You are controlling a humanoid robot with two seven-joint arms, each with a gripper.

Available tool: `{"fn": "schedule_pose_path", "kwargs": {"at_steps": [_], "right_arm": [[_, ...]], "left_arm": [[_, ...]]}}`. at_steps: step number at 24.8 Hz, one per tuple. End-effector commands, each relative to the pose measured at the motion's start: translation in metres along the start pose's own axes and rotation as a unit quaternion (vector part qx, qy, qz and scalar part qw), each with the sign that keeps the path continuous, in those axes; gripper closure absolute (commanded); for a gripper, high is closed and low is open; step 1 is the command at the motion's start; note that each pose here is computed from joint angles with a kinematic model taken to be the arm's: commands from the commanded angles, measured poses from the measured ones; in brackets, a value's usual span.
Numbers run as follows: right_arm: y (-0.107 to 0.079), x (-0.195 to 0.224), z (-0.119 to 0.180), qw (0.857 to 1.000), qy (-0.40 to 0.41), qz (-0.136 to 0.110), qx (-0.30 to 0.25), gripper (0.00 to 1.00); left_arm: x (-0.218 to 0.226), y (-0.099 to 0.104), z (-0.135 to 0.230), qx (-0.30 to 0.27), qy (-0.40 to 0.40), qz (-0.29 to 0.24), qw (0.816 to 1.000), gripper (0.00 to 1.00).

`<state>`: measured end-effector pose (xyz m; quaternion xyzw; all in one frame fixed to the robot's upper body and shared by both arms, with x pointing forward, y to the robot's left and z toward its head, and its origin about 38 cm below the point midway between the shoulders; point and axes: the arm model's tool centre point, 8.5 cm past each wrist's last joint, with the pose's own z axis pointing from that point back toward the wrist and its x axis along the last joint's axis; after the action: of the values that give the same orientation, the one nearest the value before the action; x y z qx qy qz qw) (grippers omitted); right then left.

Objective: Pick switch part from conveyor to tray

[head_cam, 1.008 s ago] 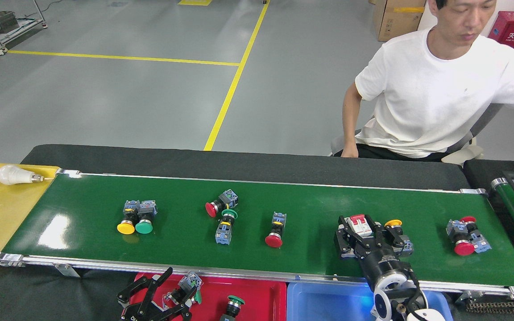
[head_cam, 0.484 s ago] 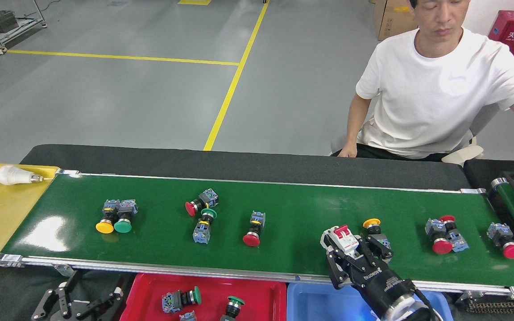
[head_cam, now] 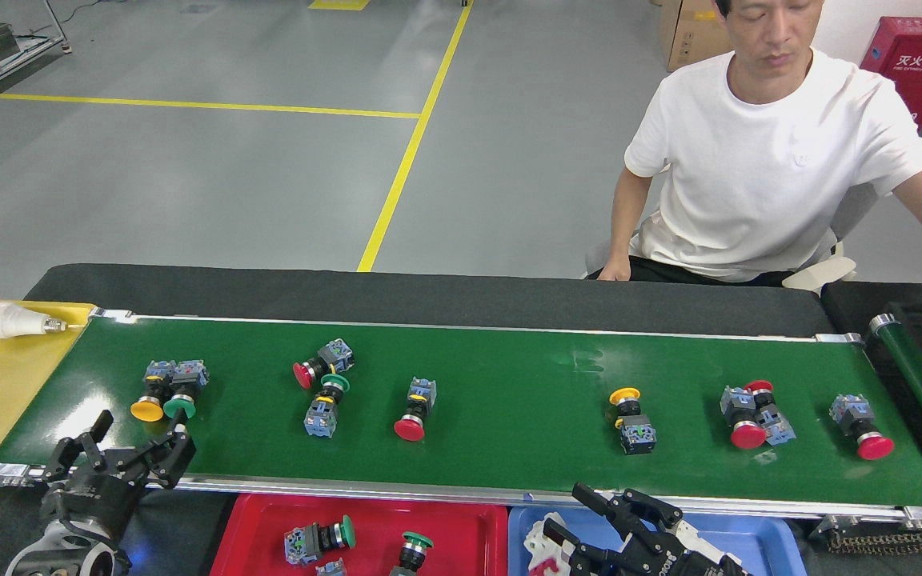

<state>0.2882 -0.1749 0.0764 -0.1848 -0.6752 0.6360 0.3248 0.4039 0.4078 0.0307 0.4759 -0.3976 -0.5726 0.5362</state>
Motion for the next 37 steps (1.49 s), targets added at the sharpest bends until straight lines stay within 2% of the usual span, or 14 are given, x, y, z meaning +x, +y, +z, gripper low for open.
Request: {"fn": "schedule_pose_path", "kwargs": {"at_steps": [1,5,10,12,13,14,17,18,19,21,24,28,32,37], "right_arm": [[-0.014,-0.008,0.0,1.0,0.01,0.008,-0.02,0.01],[-0.022,-0.03,0.001,0.991,0.116,-0.028,-0.06,0.02],[-0.021,-0.066,0.016,0.95,0.297,-0.07,-0.069,0.02],[-0.015,-0.073,0.027,0.931,0.353,-0.064,-0.072,0.02],[-0.014,-0.073,0.032,0.925,0.367,-0.051,-0.082,0.01],[-0.01,-0.071,0.038,0.922,0.374,-0.042,-0.089,0.01],[0.01,-0.06,0.057,0.919,0.384,-0.039,-0.084,0.01],[0.013,-0.058,0.059,0.919,0.385,-0.038,-0.079,0.01],[0.014,-0.057,0.06,0.919,0.386,-0.035,-0.077,0.01],[0.012,-0.058,0.055,0.918,0.391,-0.024,-0.07,0.02],[0.009,-0.065,0.046,0.907,0.418,-0.01,-0.058,0.02],[0.007,-0.074,0.016,0.905,0.423,-0.011,-0.038,0.02],[0.005,-0.084,-0.023,0.906,0.423,-0.004,-0.028,0.02],[0.003,-0.097,-0.055,0.904,0.427,0.003,-0.015,0.02]], "left_arm": [[-0.009,0.01,-0.008,0.014,0.008,-0.007,1.0,0.0],[-0.016,0.01,-0.024,0.008,0.017,-0.002,1.0,0.0],[-0.026,0.021,-0.052,-0.003,0.016,-0.004,1.0,0.01],[-0.031,0.023,-0.056,-0.009,0.014,-0.016,1.0,0.09],[-0.032,0.021,-0.056,-0.006,0.009,-0.024,1.0,0.2],[-0.032,0.021,-0.056,-0.002,0.005,-0.03,1.0,0.38],[-0.028,0.015,-0.055,-0.01,-0.011,-0.041,0.999,0.72],[-0.026,0.013,-0.055,-0.012,-0.016,-0.04,0.999,0.81],[-0.023,0.013,-0.055,-0.012,-0.021,-0.039,0.999,0.84],[-0.018,0.015,-0.056,-0.004,-0.027,-0.03,0.999,0.87],[-0.007,0.036,-0.054,0.04,-0.049,-0.011,0.998,0.88],[0.015,0.051,-0.015,0.102,-0.1,-0.031,0.989,0.87],[0.048,0.043,0.042,0.131,-0.159,-0.053,0.977,0.86],[0.113,0.02,0.102,0.127,-0.251,-0.081,0.956,0.83]]}}
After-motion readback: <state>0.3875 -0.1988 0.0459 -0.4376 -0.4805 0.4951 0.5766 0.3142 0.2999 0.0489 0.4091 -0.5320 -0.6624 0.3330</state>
